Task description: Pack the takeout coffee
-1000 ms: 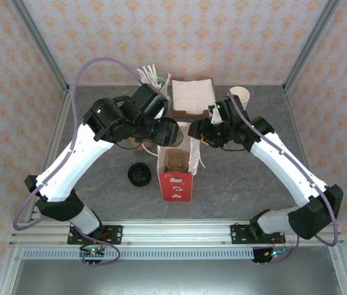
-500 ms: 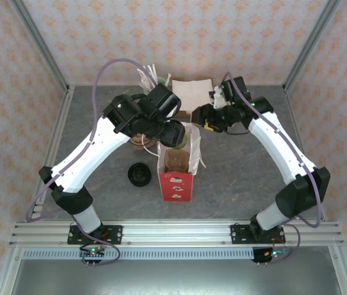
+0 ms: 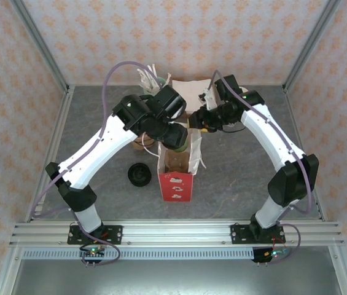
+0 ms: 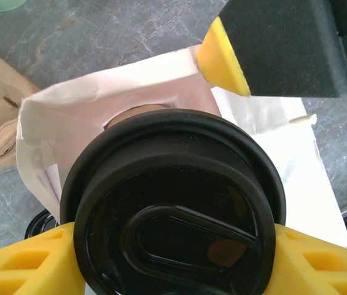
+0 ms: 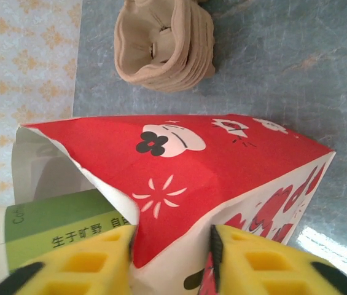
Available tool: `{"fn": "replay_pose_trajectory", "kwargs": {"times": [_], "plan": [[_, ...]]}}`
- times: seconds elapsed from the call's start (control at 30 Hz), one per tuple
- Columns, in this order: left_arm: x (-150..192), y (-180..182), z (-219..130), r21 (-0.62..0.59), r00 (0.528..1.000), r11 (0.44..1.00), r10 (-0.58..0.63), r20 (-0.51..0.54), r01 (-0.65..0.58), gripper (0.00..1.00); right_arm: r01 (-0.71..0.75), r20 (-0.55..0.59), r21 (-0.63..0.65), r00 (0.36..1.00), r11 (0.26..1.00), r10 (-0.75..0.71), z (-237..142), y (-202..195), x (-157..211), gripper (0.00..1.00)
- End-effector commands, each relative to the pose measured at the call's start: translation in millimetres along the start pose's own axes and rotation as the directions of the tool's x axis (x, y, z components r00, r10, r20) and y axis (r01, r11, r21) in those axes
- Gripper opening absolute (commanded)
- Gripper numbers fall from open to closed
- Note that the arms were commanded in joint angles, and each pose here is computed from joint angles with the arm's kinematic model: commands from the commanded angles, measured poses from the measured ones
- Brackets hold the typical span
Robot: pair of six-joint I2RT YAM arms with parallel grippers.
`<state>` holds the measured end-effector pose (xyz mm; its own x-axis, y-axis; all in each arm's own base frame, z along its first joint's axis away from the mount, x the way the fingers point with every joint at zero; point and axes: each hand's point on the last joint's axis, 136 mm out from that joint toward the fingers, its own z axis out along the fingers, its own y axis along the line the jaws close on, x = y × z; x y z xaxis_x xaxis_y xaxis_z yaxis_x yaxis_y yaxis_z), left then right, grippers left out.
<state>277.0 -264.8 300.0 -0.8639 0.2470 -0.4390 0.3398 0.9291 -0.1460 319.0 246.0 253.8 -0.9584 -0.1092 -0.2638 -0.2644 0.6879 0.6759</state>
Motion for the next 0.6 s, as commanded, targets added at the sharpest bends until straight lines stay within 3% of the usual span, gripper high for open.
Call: {"fn": "replay_pose_trajectory", "kwargs": {"times": [0.0, 0.2, 0.37, 0.43, 0.57], "plan": [[8, 5, 2, -0.009, 0.999, 1.0, -0.011, -0.034, 0.011, 0.64, 0.035, -0.034, -0.019, 0.999, 0.999, -0.036, -3, 8, 9, 0.25], [20, 13, 8, -0.027, 0.998, 0.999, -0.019, -0.056, 0.018, 0.64, 0.052, -0.049, -0.04, 0.997, 0.998, -0.054, -2, 13, 22, 0.17], [34, 22, 11, -0.053, 0.997, 0.998, -0.025, -0.077, 0.021, 0.63, 0.053, -0.065, -0.079, 0.996, 0.995, -0.059, -4, 21, 32, 0.17], [34, 21, 12, -0.049, 0.997, 0.998, -0.029, -0.069, 0.026, 0.63, 0.065, -0.073, -0.076, 0.995, 0.995, -0.07, -4, 22, 37, 0.22], [37, 20, 16, -0.05, 0.996, 0.999, -0.026, -0.084, 0.022, 0.63, 0.063, -0.054, -0.053, 0.996, 0.997, -0.066, -7, 20, 37, 0.42]]}}
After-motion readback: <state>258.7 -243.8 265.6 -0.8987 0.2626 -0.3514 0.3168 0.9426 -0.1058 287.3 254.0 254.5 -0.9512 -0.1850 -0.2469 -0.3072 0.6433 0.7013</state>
